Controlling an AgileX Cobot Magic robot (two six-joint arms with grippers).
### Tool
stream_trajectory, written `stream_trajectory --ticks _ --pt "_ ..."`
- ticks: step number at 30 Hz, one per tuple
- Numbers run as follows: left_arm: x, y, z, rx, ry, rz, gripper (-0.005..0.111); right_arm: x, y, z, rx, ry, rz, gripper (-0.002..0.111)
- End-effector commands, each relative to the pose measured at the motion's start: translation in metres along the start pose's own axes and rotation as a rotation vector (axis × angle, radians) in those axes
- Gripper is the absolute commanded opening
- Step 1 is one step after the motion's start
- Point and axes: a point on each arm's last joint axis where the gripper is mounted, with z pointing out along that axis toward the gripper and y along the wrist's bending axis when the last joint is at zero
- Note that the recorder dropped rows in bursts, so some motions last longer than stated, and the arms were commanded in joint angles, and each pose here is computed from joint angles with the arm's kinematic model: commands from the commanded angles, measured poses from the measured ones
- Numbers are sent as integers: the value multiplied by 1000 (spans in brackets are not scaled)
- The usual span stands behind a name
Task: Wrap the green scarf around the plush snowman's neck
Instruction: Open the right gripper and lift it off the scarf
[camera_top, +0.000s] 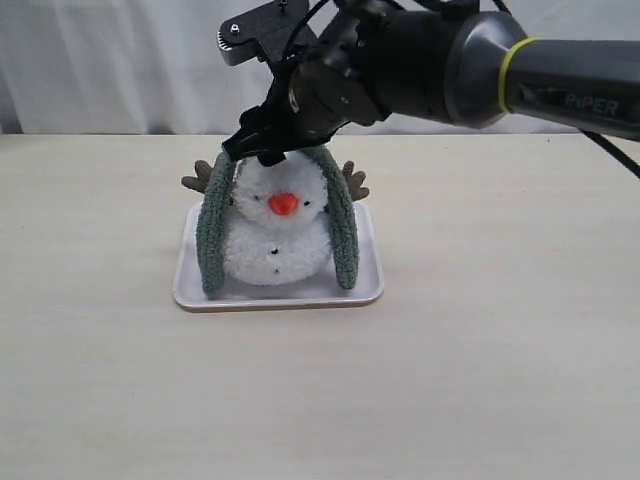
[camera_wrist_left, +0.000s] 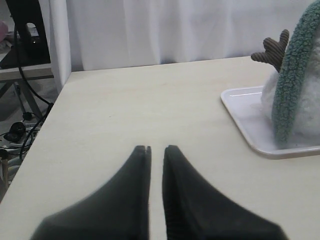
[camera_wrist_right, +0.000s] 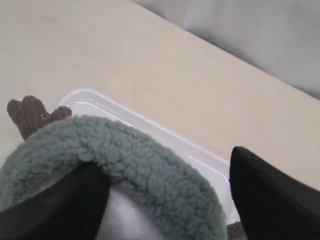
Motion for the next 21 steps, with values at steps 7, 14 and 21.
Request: stream_trajectory --ticks 7,14,21 --pt "0 0 0 -4 -13 0 10 -15 -28 -16 -49 132 257 65" --pt "0 0 0 -4 -13 0 10 -21 -26 -26 -135 183 224 60" --pt "0 0 0 -4 -13 0 10 -31 -28 -38 -154 180 224 21"
